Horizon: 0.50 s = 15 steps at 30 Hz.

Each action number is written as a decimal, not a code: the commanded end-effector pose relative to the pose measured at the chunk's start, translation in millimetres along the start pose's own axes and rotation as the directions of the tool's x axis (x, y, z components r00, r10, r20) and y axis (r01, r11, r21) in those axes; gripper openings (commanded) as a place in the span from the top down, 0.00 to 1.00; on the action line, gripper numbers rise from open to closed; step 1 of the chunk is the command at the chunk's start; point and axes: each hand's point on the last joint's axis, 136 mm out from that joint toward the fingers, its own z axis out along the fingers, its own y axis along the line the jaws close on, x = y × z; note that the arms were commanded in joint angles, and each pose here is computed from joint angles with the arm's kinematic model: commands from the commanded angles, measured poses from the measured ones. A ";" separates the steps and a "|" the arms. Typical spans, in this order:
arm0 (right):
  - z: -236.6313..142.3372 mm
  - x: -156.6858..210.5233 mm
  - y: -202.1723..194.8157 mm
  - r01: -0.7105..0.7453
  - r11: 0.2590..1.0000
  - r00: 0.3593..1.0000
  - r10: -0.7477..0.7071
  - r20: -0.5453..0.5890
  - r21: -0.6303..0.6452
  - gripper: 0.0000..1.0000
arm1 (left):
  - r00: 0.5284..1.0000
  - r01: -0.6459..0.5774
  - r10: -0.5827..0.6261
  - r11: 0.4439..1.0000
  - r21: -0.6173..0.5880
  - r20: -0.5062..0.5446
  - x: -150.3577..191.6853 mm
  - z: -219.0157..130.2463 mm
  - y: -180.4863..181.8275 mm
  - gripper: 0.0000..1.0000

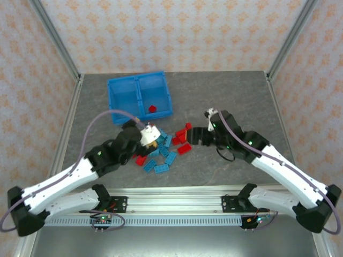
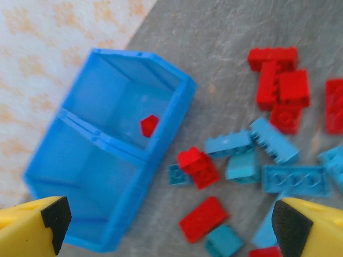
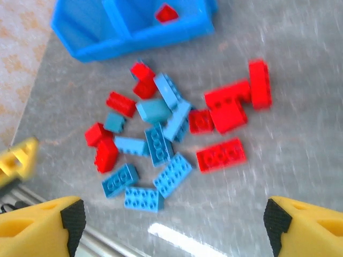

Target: Sort the legos into containers by color

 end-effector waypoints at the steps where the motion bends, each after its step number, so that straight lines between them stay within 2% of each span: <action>1: -5.8 37.1 -17.1 -0.094 0.996 0.993 0.094 -0.072 0.003 0.08 | 0.960 0.252 -0.242 0.966 0.056 -0.138 0.4 -3.6 -3.4 0.00; 4: -10.2 64.6 -24.7 -0.119 0.993 0.984 0.117 -0.135 -0.007 0.04 | 0.915 0.347 -0.327 0.937 0.049 -0.236 11.0 12.5 -0.3 0.01; 9: -23.8 78.8 -17.8 -0.143 0.987 0.979 0.130 -0.159 -0.071 0.01 | 0.788 0.541 -0.478 0.838 0.066 -0.387 40.6 51.7 0.5 0.12; 15: -35.8 71.4 -20.7 -0.145 0.988 0.984 0.138 -0.111 -0.058 0.01 | 0.730 0.573 -0.488 0.818 0.040 -0.479 57.3 97.3 -6.4 0.14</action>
